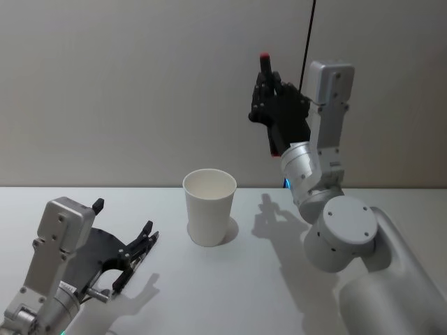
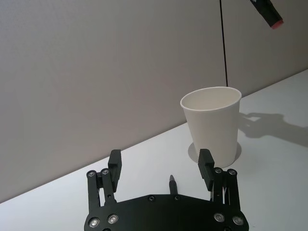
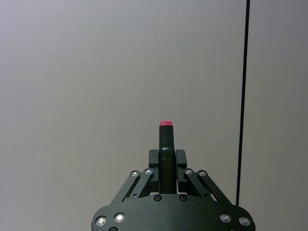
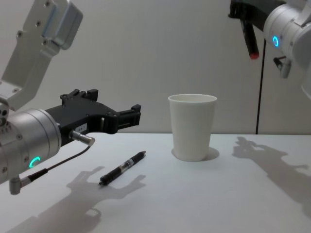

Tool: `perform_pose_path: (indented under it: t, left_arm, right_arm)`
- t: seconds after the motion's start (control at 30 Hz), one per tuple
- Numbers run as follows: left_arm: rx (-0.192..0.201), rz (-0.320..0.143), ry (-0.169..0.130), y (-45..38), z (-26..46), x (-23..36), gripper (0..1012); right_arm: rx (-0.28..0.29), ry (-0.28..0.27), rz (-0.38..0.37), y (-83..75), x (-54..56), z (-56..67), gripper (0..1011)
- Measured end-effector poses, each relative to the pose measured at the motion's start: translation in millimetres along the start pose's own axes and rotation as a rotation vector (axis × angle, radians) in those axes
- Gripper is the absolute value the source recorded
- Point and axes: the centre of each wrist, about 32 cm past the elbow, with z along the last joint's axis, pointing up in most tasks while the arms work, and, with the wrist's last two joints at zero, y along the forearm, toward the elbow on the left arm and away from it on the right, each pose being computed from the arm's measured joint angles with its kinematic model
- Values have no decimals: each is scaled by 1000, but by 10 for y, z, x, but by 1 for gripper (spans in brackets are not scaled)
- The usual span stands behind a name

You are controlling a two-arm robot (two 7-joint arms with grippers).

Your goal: Place the pen into the pen holder.

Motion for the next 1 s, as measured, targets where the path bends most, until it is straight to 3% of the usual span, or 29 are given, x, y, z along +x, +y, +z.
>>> perform_pose_path:
  t: [0.17, 0.33, 0.7, 1.0]
  left_arm:
    - [0, 0, 0, 0, 0, 0, 1003]
    - [0, 0, 0, 0, 0, 0, 1003]
    - [0, 0, 0, 0, 0, 0, 1003]
    - [0, 0, 0, 0, 0, 0, 1003]
  right_arm:
    - [26, -8, 12, 14, -3, -22, 196]
    - [16, -29, 35, 13, -15, -60, 196]
    - [-74, -94, 118, -2, -98, -189, 196]
    - [-111, -102, 165, 32, -193, -267, 196]
